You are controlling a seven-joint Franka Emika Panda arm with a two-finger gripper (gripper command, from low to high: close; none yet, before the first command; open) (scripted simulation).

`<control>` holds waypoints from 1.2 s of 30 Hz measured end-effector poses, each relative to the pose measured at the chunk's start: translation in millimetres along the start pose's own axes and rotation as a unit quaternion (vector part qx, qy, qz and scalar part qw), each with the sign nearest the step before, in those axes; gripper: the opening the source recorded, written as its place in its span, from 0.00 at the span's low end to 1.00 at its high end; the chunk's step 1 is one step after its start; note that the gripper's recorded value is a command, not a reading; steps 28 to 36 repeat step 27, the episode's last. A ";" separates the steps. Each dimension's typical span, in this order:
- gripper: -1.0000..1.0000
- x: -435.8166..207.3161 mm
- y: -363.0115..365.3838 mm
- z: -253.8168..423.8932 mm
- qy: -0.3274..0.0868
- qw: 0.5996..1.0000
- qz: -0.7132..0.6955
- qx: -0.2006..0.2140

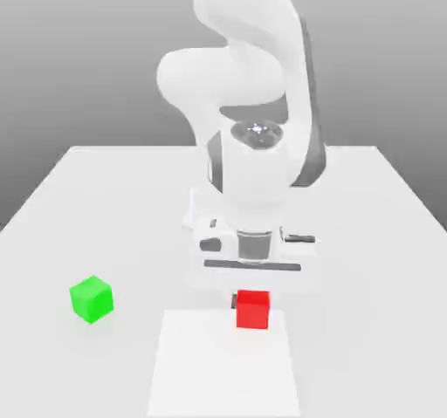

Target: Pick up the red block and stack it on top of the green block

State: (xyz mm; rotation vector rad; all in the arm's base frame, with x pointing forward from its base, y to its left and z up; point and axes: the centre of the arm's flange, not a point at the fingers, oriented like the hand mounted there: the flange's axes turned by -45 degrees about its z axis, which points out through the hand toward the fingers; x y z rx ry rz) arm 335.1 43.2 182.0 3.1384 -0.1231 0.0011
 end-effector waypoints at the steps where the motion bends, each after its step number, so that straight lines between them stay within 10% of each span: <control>1: 0.00 -0.4 -0.2 -8.1 0.000 1.000 0.000 0.000; 16: 0.00 -18.9 251.3 -62.5 0.000 0.955 0.296 0.000; 24: 0.00 -27.1 270.5 -4.8 0.000 0.948 0.318 0.002; 25: 1.00 -28.1 270.8 0.2 0.000 0.948 0.319 0.001; 36: 1.00 -28.1 270.8 0.2 0.000 0.948 0.319 0.001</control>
